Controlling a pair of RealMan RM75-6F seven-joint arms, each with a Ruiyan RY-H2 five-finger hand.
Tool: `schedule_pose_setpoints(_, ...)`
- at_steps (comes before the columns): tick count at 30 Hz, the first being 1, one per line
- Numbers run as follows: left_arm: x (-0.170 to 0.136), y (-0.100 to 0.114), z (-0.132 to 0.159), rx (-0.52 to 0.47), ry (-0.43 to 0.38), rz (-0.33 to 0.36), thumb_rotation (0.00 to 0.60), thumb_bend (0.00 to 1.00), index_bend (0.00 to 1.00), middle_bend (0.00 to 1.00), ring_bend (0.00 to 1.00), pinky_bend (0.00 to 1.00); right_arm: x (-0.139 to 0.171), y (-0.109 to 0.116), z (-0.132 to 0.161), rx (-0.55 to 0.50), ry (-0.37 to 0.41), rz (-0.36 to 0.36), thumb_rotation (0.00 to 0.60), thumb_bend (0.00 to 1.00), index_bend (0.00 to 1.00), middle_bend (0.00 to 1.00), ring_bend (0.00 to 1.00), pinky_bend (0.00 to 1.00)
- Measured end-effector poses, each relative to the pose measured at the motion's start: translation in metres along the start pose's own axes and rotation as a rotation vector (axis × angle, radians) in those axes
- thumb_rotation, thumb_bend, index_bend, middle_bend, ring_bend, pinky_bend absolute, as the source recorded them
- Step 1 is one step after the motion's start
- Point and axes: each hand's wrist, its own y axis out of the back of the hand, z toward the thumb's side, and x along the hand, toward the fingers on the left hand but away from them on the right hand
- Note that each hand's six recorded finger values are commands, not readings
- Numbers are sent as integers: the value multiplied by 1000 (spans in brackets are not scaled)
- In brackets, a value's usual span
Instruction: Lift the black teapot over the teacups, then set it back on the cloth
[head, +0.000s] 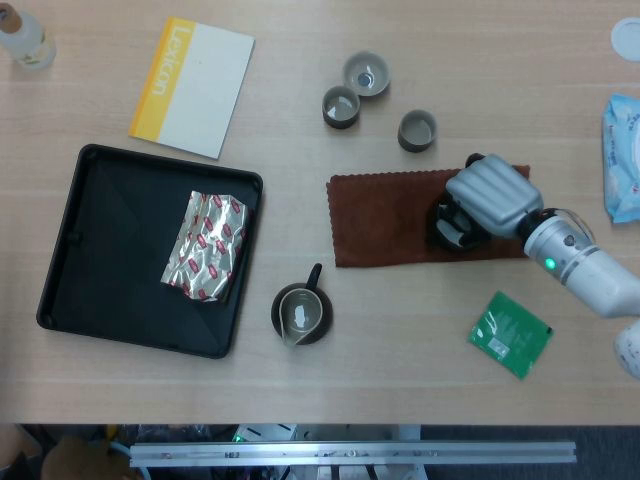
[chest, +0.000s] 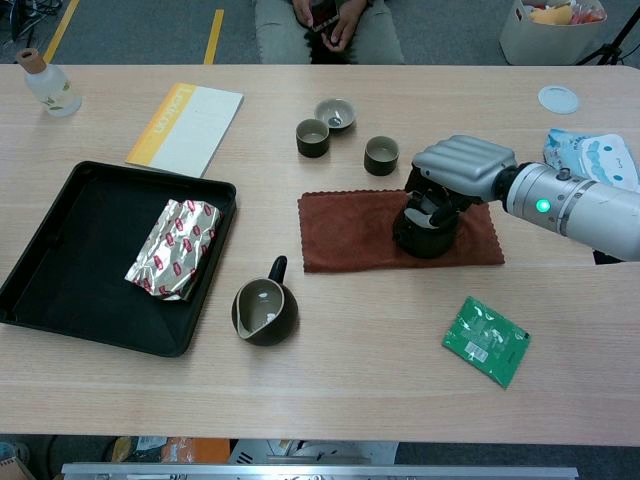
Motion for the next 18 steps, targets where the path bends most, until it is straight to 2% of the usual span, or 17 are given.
schedule_pose_setpoints(13,1,1,2,6,-1,-1,600,251,149,217,99,66,1,9,-3,-12,3,-35,372,410,570,507,452,290)
schedule_pose_setpoints(18,2,2,2,8,-3,3,600,251,149,218,99,66,2,13,-4,-3,4,-49,367,412,464,415,357,231)
